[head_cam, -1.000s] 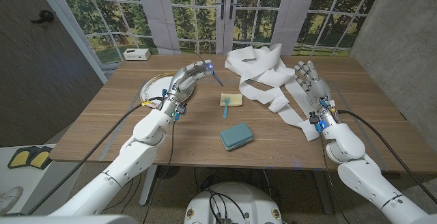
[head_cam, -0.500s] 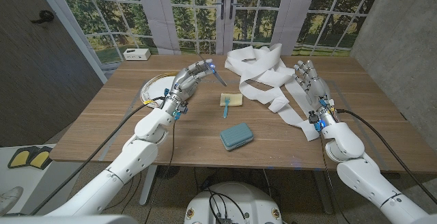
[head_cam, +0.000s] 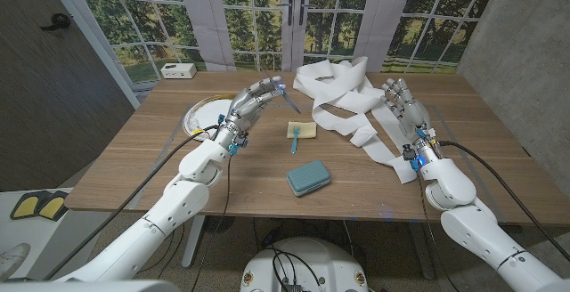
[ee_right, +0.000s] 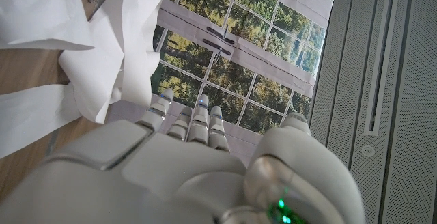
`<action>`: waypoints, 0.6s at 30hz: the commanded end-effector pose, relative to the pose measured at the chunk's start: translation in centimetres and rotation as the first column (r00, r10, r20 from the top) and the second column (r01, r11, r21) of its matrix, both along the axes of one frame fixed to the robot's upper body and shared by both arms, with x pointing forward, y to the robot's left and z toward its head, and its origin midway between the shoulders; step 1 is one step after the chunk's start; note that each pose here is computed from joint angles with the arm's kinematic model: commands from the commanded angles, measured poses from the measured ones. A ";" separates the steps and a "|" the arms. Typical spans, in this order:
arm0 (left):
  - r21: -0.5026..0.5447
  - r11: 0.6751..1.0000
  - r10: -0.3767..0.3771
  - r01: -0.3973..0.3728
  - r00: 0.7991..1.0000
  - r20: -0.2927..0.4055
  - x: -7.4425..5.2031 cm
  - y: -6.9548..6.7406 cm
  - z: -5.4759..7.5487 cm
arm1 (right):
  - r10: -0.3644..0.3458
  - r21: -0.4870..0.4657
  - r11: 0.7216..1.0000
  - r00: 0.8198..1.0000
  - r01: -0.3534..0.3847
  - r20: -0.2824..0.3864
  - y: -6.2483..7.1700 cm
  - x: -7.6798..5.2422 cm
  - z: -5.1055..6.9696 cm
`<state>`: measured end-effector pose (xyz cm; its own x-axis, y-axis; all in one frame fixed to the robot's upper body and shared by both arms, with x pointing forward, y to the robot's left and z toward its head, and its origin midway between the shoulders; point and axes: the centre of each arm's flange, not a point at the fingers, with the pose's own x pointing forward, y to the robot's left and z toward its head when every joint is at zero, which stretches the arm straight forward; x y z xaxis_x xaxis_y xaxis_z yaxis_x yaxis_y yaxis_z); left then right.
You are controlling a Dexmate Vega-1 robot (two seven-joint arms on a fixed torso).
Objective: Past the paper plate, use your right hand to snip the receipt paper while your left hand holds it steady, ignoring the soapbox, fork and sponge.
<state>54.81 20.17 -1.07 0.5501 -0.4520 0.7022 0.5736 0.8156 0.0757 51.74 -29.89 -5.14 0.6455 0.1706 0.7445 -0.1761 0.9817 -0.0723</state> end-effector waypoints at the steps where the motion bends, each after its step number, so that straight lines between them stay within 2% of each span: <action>1: -0.011 0.995 -0.097 0.097 0.995 -0.014 0.2 -0.6 0.1 | 0.004 -0.008 1.000 1.000 -0.004 0.005 0.2 -0.3 -0.1; 7: 0.004 0.988 -0.153 0.153 0.988 -0.031 0.5 -1.0 0.2 | 0.006 -0.007 1.000 1.000 -0.006 0.003 0.3 -0.4 -0.2; 18: -0.008 0.979 -0.203 0.203 0.978 -0.043 1.0 -1.5 0.2 | 0.003 -0.010 1.000 1.000 -0.003 0.006 0.3 -0.6 -0.2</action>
<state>55.45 19.22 -0.88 0.5048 -0.5247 0.6854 0.6816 0.7295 0.0564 51.30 -29.59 -5.35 0.6419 0.1786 0.7457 -0.1808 0.9803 -0.0791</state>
